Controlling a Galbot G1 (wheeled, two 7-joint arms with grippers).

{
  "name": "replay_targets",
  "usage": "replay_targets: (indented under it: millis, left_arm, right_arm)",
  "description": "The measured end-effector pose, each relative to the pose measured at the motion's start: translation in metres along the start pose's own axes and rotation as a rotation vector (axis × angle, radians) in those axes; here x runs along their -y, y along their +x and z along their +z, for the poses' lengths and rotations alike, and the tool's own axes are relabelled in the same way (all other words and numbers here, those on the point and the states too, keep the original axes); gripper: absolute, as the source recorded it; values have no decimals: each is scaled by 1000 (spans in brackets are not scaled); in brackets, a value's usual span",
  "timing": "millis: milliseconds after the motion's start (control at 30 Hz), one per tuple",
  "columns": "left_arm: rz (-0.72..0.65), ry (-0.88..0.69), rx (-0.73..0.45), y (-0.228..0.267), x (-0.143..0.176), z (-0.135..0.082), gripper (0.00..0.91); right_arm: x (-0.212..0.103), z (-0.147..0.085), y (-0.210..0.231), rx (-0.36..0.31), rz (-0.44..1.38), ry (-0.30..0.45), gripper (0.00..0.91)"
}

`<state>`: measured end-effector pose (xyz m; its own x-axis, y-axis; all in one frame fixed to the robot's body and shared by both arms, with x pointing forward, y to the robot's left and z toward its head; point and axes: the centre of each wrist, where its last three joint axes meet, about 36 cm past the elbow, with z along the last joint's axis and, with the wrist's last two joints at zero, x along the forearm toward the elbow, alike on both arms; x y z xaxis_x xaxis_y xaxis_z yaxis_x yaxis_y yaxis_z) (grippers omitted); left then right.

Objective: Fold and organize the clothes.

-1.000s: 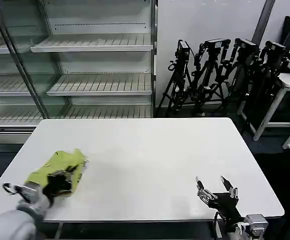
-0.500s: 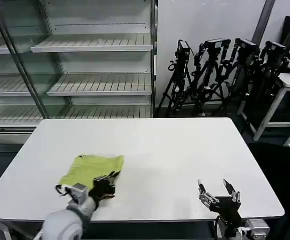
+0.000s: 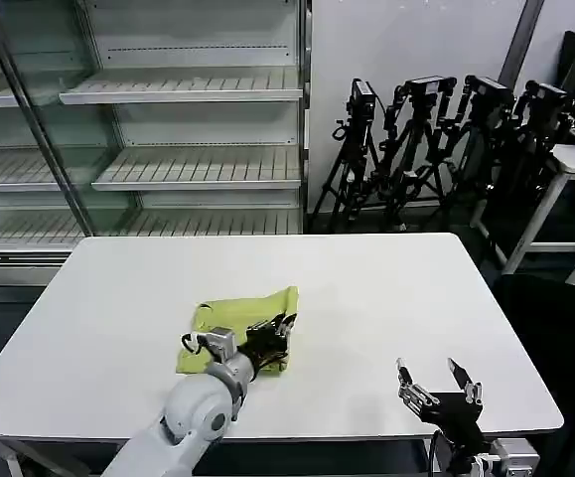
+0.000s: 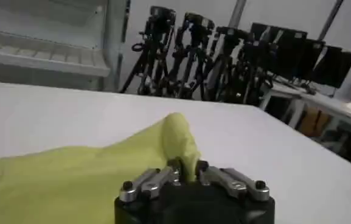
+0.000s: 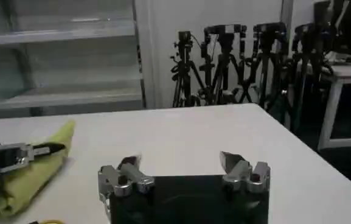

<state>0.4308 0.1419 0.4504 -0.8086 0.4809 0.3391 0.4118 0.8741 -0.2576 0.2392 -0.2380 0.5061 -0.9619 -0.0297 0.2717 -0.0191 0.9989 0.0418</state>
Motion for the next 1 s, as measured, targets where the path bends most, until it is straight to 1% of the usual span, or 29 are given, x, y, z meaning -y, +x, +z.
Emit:
replay_targets:
  millis: [267,400,500,600,733,833,1000]
  left_arm:
    - [24,39,46,-2,5,-2,907]
    - [21,53,100,16,2,-2,907]
    - [-1,50,143,39,-4,0,907]
    - [-50,36,190,66,-12,4,907]
    - [-158,-6,239,103,-23,10,907]
    - [-250,-46,256,127,-34,17,907]
    - [-364,-103,267,161,-46,24,907]
  right_arm:
    - [0,-3,-1,35,-10,24,907]
    - [-1,-2,-3,60,-20,50,907]
    - [-1,-1,-6,79,-23,69,907]
    - [-2,0,-10,99,-25,87,907]
    - [-4,1,-16,125,-35,92,907]
    - [-6,1,-20,146,-40,93,907]
    - [-10,2,-28,184,-33,78,907]
